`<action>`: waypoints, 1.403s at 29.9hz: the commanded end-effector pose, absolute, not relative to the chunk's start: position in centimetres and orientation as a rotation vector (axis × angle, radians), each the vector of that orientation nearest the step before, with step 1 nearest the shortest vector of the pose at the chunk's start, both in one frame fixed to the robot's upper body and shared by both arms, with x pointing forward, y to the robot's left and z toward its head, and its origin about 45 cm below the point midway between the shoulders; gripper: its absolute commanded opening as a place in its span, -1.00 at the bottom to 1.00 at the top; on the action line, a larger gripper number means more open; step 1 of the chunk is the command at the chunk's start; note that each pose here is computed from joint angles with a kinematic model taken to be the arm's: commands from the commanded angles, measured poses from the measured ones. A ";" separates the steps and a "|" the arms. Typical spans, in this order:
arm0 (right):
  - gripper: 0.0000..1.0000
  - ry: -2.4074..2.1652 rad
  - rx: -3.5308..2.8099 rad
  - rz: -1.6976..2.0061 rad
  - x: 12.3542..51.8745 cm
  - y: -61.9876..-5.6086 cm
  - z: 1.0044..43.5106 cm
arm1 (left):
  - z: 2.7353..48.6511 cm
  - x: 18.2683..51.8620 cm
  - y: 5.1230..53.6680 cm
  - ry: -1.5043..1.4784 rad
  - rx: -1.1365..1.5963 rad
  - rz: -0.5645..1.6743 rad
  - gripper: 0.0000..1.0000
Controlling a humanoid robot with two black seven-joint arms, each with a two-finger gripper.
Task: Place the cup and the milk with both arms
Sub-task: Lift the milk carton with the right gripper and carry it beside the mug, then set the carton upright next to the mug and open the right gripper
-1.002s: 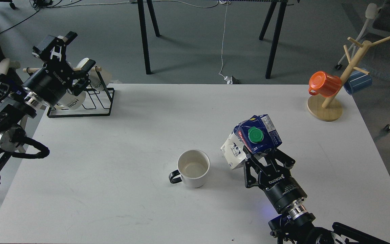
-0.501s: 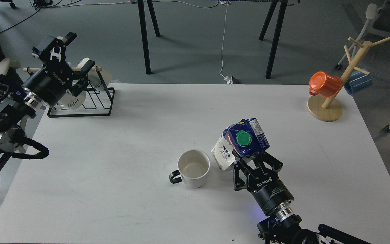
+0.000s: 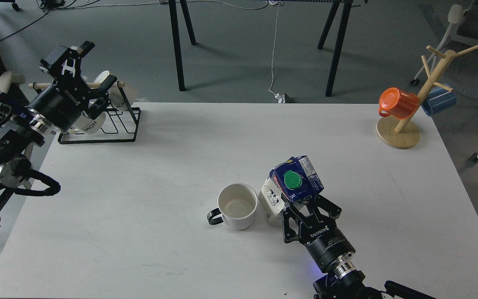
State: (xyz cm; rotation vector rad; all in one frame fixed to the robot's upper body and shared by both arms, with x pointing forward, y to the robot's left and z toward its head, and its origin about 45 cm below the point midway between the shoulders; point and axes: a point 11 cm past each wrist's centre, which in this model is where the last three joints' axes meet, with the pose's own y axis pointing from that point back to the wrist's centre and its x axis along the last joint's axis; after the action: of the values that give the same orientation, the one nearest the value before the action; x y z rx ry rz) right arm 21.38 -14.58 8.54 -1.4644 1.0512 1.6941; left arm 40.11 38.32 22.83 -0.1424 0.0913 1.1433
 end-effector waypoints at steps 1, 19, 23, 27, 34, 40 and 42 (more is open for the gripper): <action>-0.45 1.040 -1.461 1.707 21.2 -13.9 8.4 | 22.8 40.1 38.3 0.092 -0.142 1.143 0.89; -0.29 1.054 -1.448 1.730 20.3 -13.9 7.8 | 22.7 40.0 38.4 0.095 -0.142 1.145 0.89; -0.27 1.061 -1.440 1.737 19.9 -14.0 7.6 | 22.7 40.0 38.4 0.094 -0.140 1.146 0.89; -0.17 1.064 -1.440 1.738 19.9 -14.1 7.5 | 22.5 39.9 38.3 0.098 -0.140 1.145 0.89; 0.50 1.065 -1.441 1.737 19.9 -14.1 7.5 | 22.4 39.9 38.6 0.100 -0.134 1.153 0.89; 0.89 1.052 -1.457 1.734 19.8 -13.9 7.8 | 22.3 39.9 38.7 0.101 -0.133 1.157 0.90; 0.94 1.046 -1.465 1.730 19.8 -13.8 7.9 | 22.2 39.9 38.6 0.104 -0.135 1.155 0.90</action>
State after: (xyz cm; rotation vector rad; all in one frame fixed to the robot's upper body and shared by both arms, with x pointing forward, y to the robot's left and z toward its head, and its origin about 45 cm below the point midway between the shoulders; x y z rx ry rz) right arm 19.81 -13.98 7.68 -1.4541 1.0556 1.7348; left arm 39.91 38.70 22.26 -0.1331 0.1010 1.1567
